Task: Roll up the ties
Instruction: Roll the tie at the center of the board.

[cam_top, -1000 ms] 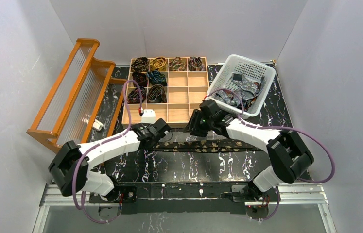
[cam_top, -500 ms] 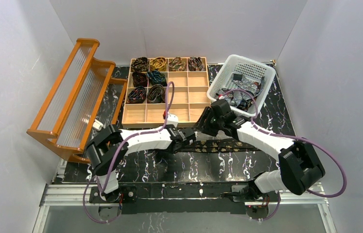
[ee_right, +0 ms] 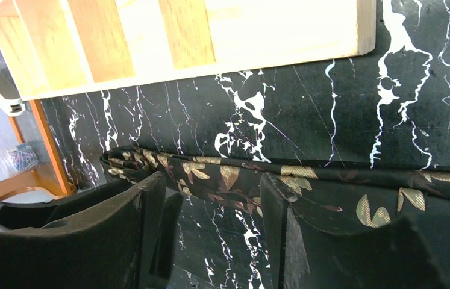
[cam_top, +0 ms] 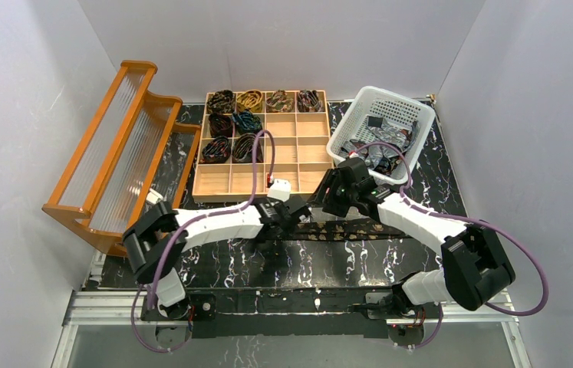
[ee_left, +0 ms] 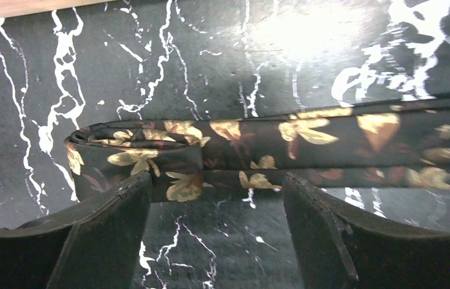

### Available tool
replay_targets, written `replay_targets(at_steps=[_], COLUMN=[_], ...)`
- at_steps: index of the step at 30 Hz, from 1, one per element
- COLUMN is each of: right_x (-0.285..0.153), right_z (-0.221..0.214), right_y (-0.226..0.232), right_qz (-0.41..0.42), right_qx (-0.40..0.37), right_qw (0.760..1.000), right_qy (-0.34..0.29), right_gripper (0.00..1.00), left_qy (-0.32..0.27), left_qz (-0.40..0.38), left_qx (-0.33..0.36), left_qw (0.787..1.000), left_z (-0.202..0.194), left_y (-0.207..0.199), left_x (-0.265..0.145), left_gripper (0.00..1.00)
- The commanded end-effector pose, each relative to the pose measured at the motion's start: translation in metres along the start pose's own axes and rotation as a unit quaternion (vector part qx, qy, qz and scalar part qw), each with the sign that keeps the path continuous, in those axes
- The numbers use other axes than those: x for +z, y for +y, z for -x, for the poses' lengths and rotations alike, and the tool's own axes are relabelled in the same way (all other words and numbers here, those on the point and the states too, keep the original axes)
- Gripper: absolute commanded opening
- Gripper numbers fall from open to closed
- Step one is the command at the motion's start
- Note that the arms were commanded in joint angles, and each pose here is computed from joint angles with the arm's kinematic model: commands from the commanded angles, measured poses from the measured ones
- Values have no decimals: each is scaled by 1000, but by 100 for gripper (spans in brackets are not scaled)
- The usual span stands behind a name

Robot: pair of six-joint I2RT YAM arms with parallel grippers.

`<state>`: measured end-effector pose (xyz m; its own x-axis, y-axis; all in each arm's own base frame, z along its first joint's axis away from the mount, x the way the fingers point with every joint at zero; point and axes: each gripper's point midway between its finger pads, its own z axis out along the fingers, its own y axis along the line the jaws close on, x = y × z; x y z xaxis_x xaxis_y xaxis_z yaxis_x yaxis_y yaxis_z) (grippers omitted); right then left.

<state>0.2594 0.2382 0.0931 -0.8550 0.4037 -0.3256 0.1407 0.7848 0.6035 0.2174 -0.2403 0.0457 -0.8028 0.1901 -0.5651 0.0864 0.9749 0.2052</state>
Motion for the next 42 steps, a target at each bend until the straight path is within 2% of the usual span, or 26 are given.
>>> replay_targets(at_steps=[1, 5, 8, 10, 13, 16, 17, 19, 23, 27, 29, 32, 38, 42], right_x=[-6, -10, -18, -19, -13, -2, 0, 6, 29, 42, 49, 64, 86, 98], right_z=[5, 5, 1, -2, -21, -44, -52, -66, -92, -111, -117, -123, -123, -136], right_y=[15, 47, 81, 97, 120, 136, 141, 149, 152, 156, 158, 156, 156, 142], right_qz=[43, 135, 245, 279, 308, 317, 324, 331, 331, 341, 348, 344, 333, 335], right_qx=[-29, -98, -176, -232, -360, -479, -514, -567, -630, -672, -679, -685, -701, -708], right_qw=[999, 986, 953, 932, 880, 816, 790, 748, 699, 654, 643, 641, 630, 622], right_qy=[0, 5, 2, -9, -27, -65, -79, -98, -70, -64, -57, -33, -24, 16], right_gripper=[68, 68, 69, 70, 80, 87, 93, 96, 99, 99, 99, 99, 99, 99], left_qy=[-27, -33, -26, -8, 24, 34, 35, 40, 64, 73, 73, 71, 65, 63], left_qz=[-97, -138, -115, -89, -78, -91, -102, -109, -87, -100, -92, -83, -74, -68], left_qx=[-63, -118, -152, -168, -201, -240, -252, -271, -300, -314, -316, -322, -326, -322], left_qw=[993, 983, 981, 982, 976, 966, 962, 955, 948, 941, 941, 940, 940, 942], left_z=[33, 47, 40, 28, 8, 1, 0, -4, -18, -24, -26, -30, -34, -36], left_y=[-6, 23, 59, 80, 101, 112, 113, 119, 141, 141, 144, 149, 156, 160], left_x=[-31, -41, -37, -29, -18, -13, -12, -10, -2, -1, -1, -3, -7, -10], left_gripper=[79, 87, 90, 94, 97, 98, 98, 98, 98, 98, 98, 98, 98, 98])
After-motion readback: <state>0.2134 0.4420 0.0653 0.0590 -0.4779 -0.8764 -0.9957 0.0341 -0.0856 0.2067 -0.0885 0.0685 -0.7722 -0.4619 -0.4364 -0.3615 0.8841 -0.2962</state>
